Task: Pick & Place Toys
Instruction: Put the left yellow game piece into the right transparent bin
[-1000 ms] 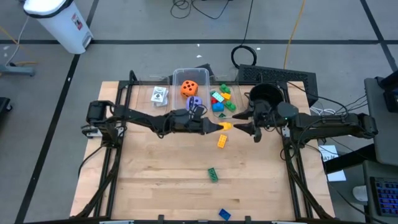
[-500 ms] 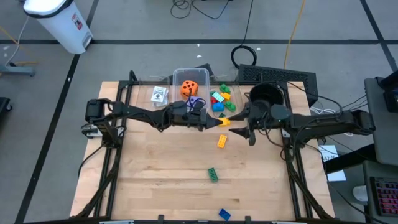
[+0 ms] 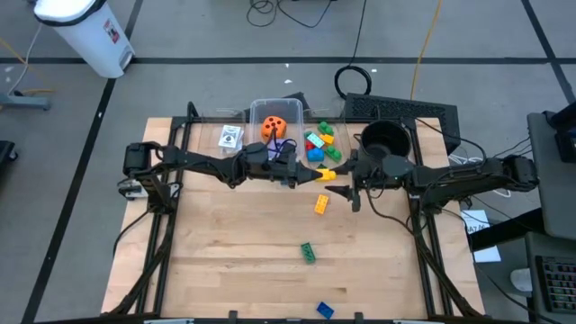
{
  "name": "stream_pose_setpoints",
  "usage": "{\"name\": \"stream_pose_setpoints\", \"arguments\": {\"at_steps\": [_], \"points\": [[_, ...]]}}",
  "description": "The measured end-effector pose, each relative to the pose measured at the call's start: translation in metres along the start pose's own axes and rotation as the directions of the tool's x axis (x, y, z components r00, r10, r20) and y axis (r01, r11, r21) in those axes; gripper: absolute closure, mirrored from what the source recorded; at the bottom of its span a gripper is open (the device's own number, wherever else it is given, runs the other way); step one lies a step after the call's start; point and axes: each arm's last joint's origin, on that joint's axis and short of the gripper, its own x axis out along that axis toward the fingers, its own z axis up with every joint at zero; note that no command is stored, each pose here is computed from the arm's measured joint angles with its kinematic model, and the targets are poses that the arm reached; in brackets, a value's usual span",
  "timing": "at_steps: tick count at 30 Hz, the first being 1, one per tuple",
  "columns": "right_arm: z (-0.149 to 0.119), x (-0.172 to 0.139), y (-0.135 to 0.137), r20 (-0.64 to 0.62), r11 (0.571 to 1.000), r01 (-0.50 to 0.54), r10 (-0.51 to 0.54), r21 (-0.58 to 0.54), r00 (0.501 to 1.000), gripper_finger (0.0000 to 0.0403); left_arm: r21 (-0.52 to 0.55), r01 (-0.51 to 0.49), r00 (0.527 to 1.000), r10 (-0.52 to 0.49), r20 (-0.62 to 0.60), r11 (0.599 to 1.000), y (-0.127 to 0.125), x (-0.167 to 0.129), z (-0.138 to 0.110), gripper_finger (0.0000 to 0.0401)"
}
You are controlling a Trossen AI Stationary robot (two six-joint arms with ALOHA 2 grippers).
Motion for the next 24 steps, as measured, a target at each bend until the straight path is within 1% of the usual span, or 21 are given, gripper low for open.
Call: {"name": "stream_pose_setpoints", "arguments": {"at_steps": [5,7,9,14,16,19,24], "points": [[0.0071,-0.0002,0.0007,0.073,1.000,-0.009,0.009,-0.004,0.997,0.0187,-0.004,-0.003,1.000,0.003,-0.008,1.000,0.0004,0.0001,-0.0006,0.0388],[0.0091,-0.0004,0.0005,0.093,1.000,-0.008,0.008,-0.005,0.996,0.0187,-0.004,-0.004,1.000,0.003,-0.008,1.000,0.0004,0.0001,-0.0005,0.0391],[0.0088,-0.0004,-0.0006,0.089,1.000,-0.005,0.005,-0.004,0.996,0.0188,-0.004,-0.004,1.000,0.004,-0.008,1.000,0.0004,0.0001,-0.0005,0.0396],[0.0085,-0.0004,-0.0007,0.086,1.000,-0.006,0.006,-0.004,0.996,0.0189,-0.004,-0.004,1.000,0.004,-0.008,1.000,0.0004,0.0001,-0.0007,0.0388],[0.0085,-0.0004,-0.0007,0.086,1.000,-0.006,0.006,-0.004,0.996,0.0193,-0.004,-0.003,1.000,0.003,-0.010,1.000,0.0003,0.0002,-0.0010,0.0392],[0.0085,-0.0004,-0.0007,0.086,1.000,-0.006,0.007,-0.004,0.996,0.0209,-0.004,-0.003,1.000,0.003,-0.012,1.000,0.0002,0.0004,-0.0020,0.0396],[0.0079,0.0001,-0.0007,0.082,1.000,-0.009,0.010,-0.005,0.997,0.0250,-0.005,-0.003,1.000,0.003,-0.017,1.000,0.0000,0.0008,-0.0038,0.0386]]}}
